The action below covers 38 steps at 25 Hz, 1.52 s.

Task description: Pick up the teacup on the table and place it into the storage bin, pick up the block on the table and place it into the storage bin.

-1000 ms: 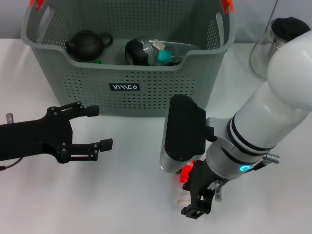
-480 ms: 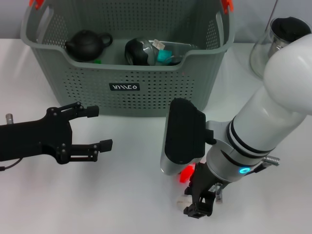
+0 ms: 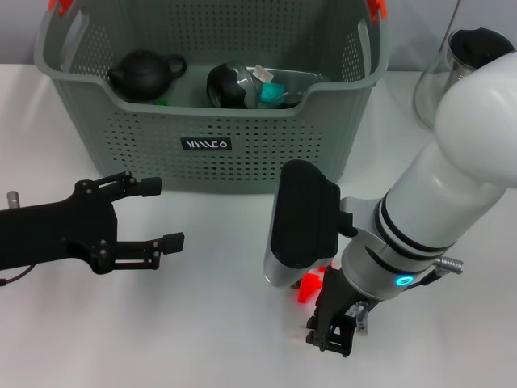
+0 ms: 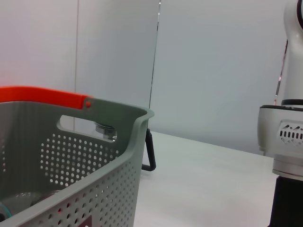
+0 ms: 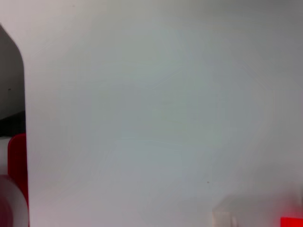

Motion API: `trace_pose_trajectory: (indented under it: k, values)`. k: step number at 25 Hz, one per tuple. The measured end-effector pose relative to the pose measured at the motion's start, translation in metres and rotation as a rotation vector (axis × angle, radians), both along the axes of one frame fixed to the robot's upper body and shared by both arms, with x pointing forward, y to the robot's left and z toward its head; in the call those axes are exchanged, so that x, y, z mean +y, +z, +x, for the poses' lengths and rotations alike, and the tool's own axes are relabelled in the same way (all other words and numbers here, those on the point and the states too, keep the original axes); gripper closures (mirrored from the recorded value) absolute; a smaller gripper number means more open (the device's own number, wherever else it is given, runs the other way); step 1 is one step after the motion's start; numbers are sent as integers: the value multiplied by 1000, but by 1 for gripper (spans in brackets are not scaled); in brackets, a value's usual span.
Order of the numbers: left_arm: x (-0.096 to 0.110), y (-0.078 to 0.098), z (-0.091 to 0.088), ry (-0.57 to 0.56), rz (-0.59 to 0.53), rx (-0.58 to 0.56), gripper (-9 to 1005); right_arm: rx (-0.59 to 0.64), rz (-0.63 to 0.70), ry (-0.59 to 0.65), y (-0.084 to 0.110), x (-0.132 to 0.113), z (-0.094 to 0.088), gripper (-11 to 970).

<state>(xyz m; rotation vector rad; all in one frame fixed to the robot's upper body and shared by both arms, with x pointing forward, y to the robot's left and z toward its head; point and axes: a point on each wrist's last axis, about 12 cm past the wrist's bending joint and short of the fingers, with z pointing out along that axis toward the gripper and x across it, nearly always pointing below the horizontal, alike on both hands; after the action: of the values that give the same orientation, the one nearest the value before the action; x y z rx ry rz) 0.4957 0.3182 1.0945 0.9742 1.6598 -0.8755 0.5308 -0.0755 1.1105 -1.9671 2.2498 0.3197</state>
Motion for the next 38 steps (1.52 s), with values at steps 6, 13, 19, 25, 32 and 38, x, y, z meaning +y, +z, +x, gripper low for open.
trace_pose_trajectory:
  k: [6,13,19,25,32,38]
  values:
    - [0,0,-1,-1,-1,0,76,-2,0,-5,0,-1,1,817]
    - [0,0,-1,0,-2,-1,76,10,-6,3,8,-5,-1,846]
    - [2,0,-2,5,2,-1,77,35,18,-22,25,-11,1,842]
    - [5,0,-4,13,5,-7,77,28,93,-66,53,-19,7,838]
    - [7,1,-4,18,11,-6,77,-48,210,-122,106,-36,16,833]
    - [6,1,-3,13,13,-10,77,-188,397,-181,156,-50,39,829]
